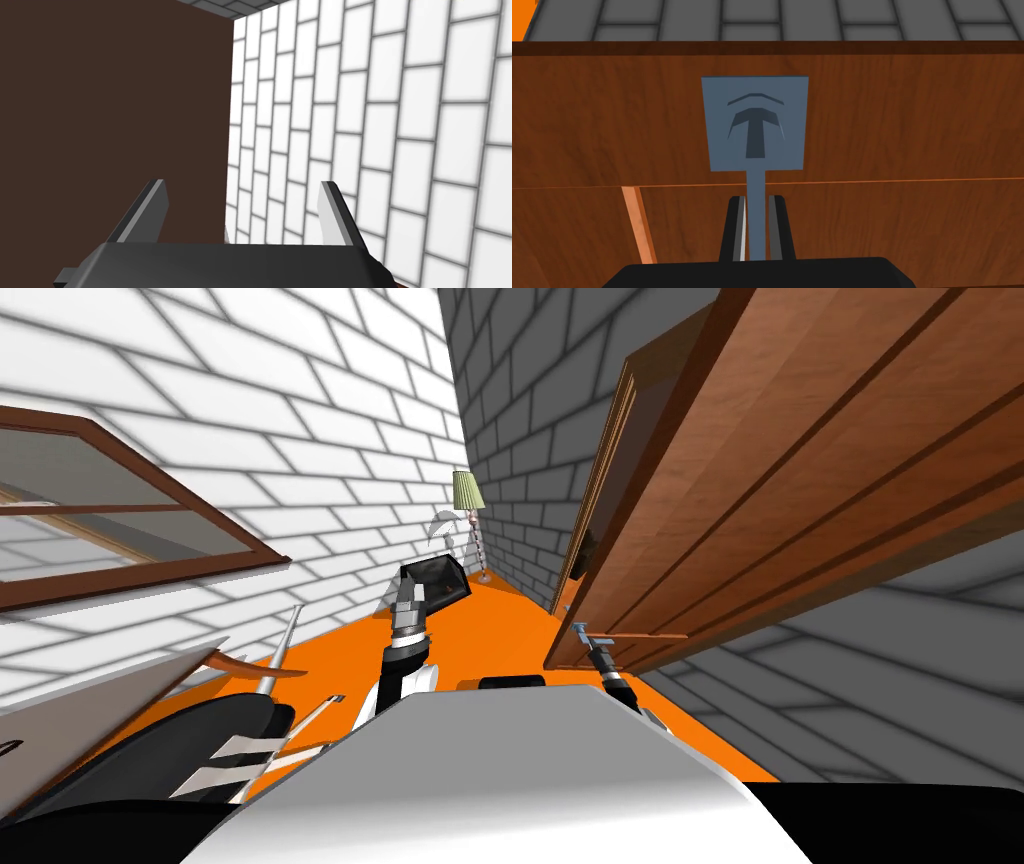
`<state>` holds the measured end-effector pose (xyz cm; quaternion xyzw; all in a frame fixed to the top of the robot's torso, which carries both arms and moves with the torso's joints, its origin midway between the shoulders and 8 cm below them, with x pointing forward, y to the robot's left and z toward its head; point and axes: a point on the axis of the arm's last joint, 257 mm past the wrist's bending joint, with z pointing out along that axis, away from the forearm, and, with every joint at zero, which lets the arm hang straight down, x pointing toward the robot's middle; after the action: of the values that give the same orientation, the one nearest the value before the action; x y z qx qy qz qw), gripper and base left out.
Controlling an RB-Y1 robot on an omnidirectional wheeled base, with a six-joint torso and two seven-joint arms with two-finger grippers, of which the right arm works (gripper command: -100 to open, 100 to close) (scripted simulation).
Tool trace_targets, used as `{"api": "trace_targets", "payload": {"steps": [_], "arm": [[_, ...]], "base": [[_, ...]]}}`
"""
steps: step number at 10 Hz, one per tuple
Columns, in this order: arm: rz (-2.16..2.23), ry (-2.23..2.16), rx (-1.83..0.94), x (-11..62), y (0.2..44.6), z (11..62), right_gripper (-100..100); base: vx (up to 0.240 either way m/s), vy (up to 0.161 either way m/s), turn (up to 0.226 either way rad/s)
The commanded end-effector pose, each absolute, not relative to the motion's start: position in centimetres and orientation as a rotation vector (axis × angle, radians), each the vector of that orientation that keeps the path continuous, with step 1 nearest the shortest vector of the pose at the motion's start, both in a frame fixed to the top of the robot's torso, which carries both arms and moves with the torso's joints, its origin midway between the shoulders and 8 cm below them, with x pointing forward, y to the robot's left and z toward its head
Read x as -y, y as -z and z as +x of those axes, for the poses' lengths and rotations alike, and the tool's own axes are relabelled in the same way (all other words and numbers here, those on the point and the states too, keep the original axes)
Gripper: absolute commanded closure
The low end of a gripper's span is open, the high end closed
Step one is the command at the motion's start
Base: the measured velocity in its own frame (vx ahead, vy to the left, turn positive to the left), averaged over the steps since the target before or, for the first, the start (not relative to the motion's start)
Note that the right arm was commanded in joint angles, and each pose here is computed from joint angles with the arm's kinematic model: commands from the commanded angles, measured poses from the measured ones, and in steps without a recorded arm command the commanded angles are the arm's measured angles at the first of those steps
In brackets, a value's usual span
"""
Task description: Pull the door open
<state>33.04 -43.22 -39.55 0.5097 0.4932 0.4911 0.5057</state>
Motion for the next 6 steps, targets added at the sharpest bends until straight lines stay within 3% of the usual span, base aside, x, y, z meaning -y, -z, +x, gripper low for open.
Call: {"api": "trace_targets", "payload": {"steps": [1, 6], "arm": [[1.225, -1.190, -1.195, 43.4, 39.5, 32.3, 100], [1.207, -1.212, -1.214, 43.9, 39.4, 29.5, 100]], "base": [[-0.120, -0.043, 0.141], [-0.211, -0.066, 0.180]]}}
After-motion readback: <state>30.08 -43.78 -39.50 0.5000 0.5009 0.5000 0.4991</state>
